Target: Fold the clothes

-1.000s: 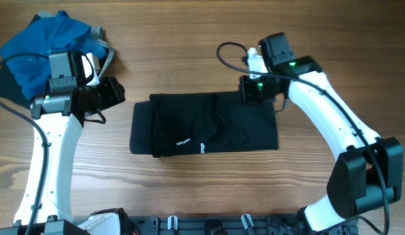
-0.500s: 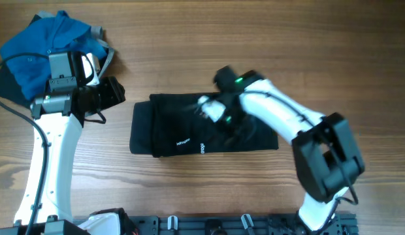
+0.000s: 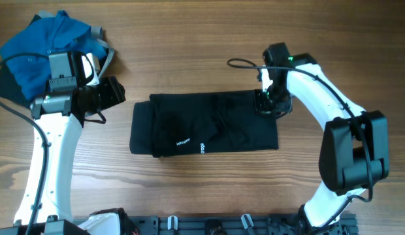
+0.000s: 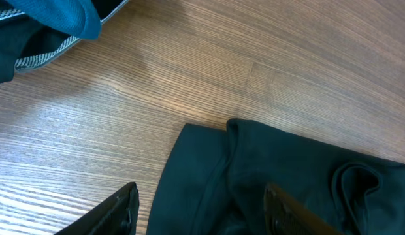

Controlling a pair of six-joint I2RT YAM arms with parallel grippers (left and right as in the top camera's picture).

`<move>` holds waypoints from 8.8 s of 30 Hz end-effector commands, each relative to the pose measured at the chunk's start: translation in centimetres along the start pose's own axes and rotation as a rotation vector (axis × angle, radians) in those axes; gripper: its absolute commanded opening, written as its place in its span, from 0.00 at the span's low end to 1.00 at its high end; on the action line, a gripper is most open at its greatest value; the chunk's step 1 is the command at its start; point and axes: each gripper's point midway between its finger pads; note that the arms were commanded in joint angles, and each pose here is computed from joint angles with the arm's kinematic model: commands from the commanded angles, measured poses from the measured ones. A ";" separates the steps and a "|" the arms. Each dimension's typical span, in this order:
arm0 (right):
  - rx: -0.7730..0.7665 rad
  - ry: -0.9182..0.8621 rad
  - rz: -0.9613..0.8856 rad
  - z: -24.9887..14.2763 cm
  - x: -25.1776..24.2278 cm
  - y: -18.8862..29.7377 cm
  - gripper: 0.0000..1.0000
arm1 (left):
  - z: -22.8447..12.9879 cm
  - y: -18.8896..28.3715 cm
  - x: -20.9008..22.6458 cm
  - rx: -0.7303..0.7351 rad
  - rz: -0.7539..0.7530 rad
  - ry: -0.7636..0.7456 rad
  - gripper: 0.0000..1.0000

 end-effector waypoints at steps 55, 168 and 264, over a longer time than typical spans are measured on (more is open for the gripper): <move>-0.408 -0.070 0.391 9.6 10.1 4.5 0.04 | 0.6 0.7 -0.3 -0.022 -0.018 -0.014 0.62; -0.438 -0.039 0.258 3.5 2.9 12.2 0.50 | -10.1 -7.2 -12.6 0.519 0.035 -0.449 0.17; -0.119 -0.332 -0.004 2.4 -2.6 -1.2 0.04 | -14.1 -9.8 -12.5 0.575 -0.280 -0.412 0.57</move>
Point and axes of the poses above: each gripper's point midway between its finger pads, its own y axis back along the fingers, its own x axis along the line the jaws close on, z = x × y, and after that the axes turned 6 degrees about y, right-handed
